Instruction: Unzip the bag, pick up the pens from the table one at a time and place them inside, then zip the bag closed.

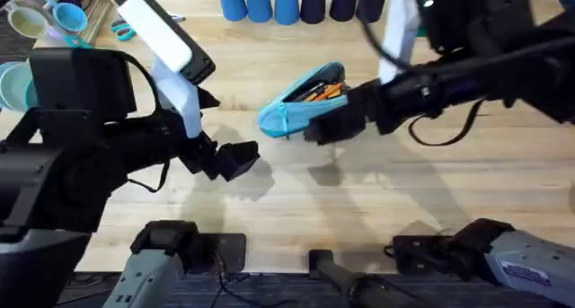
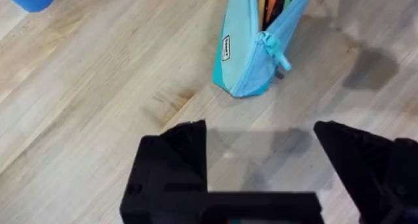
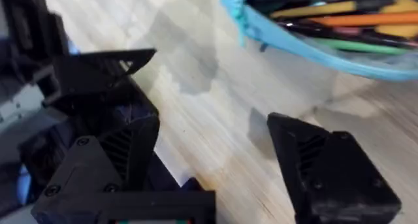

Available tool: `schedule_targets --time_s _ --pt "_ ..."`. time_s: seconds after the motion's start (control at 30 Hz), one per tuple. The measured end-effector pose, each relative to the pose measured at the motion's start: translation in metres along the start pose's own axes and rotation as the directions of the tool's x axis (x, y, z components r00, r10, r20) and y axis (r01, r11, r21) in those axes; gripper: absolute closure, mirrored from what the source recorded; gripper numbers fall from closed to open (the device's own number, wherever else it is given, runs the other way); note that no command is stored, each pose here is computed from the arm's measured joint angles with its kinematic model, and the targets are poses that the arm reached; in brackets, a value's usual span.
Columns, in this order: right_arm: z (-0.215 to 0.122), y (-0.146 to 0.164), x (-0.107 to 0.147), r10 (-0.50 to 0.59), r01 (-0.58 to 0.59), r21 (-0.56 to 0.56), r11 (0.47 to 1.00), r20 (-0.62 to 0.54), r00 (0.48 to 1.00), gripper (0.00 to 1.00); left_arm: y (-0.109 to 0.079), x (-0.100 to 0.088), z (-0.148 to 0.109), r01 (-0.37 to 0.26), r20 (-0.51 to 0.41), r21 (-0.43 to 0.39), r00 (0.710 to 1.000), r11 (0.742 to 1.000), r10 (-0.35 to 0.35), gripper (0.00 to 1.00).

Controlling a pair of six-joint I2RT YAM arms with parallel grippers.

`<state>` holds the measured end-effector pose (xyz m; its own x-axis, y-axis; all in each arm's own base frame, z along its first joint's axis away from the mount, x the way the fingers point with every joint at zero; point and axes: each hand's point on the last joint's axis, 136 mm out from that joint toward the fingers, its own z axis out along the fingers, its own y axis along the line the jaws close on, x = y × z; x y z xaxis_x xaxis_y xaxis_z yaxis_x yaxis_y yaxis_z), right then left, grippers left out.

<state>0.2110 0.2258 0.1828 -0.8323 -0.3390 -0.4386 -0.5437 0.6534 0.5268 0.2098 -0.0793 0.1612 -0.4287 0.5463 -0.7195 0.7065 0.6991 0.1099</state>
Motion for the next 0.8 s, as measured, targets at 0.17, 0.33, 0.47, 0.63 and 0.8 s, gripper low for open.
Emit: schedule_targets --time_s 0.17,0.33,0.47,0.63,0.8 --pt "0.012 0.013 0.005 -0.074 0.073 -0.016 0.997 -0.031 0.997 0.006 0.000 0.000 0.000 0.000 0.000 0.000 1.000 1.000 0.000 0.007" --pt "0.015 0.010 0.004 -0.104 0.105 0.027 0.994 -0.027 0.994 0.004 0.000 0.000 0.000 0.000 0.000 0.000 1.000 1.000 0.000 0.007" --pt "0.015 0.008 -0.006 -0.090 0.090 0.049 0.995 0.013 0.996 0.005 0.000 0.000 0.000 0.000 0.000 0.000 1.000 1.000 0.000 0.008" --pt "0.015 0.004 -0.031 -0.063 0.050 0.115 0.992 0.116 0.991 0.005 0.000 0.000 0.000 0.000 0.000 0.000 1.000 1.000 0.000 0.007" --pt "0.019 0.013 -0.037 -0.083 0.065 0.123 0.990 0.148 0.985 0.005 0.000 0.000 0.000 0.000 0.000 0.000 1.000 1.000 0.000 0.007"
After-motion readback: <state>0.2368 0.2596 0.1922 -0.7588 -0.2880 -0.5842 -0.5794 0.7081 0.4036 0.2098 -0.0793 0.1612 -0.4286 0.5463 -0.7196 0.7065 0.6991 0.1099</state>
